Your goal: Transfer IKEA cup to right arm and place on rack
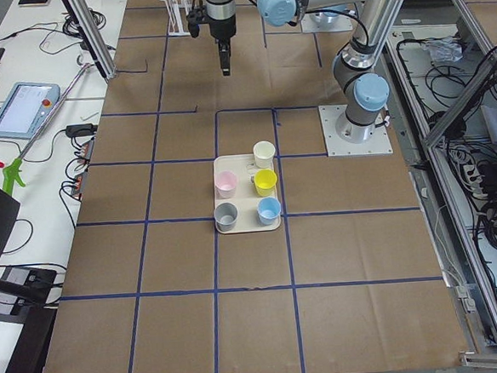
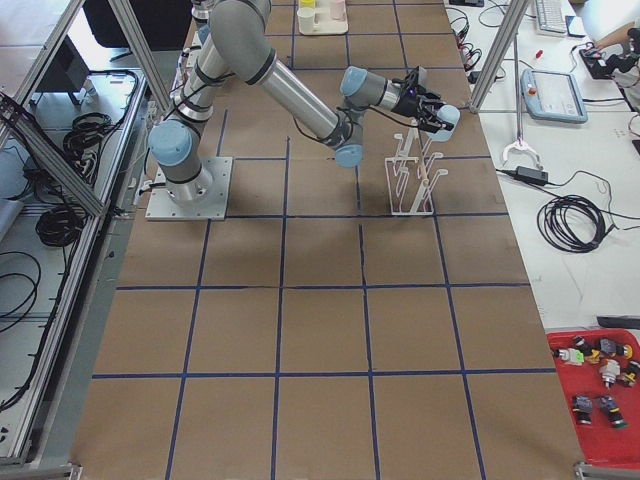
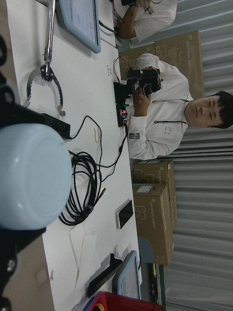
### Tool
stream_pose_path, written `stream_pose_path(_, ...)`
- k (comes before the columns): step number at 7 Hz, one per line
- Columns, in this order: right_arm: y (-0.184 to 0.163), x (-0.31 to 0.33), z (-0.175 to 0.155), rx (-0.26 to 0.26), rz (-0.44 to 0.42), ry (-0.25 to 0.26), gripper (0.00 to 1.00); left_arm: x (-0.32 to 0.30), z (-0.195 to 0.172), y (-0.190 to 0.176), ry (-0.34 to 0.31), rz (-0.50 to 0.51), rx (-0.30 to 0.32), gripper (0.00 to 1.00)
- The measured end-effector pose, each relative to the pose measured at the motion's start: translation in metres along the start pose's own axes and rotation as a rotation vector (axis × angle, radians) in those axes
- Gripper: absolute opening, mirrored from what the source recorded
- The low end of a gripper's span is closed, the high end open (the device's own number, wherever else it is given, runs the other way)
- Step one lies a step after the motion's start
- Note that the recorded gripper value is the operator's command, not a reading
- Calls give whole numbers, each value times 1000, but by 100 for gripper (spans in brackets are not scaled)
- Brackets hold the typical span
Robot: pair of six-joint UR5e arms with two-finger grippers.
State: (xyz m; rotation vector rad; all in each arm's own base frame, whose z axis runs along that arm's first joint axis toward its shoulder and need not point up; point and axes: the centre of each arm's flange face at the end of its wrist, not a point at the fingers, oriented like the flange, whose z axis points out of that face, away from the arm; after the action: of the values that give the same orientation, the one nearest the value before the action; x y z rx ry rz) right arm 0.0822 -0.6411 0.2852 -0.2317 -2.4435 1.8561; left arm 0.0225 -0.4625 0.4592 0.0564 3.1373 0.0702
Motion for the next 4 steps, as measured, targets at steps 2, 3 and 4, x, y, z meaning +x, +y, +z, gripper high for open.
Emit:
stream_pose_path(2,9,-2,2,3,0,-3,21,-53,36,38,16,21,-15,99)
stream_pose_path(3,13,-4,1,-4,-1,-5,26,-69,52,53,24,23,-16,99)
stream_pose_path(4,18,-7,-1,-15,-3,-9,49,-77,69,61,27,20,-12,99)
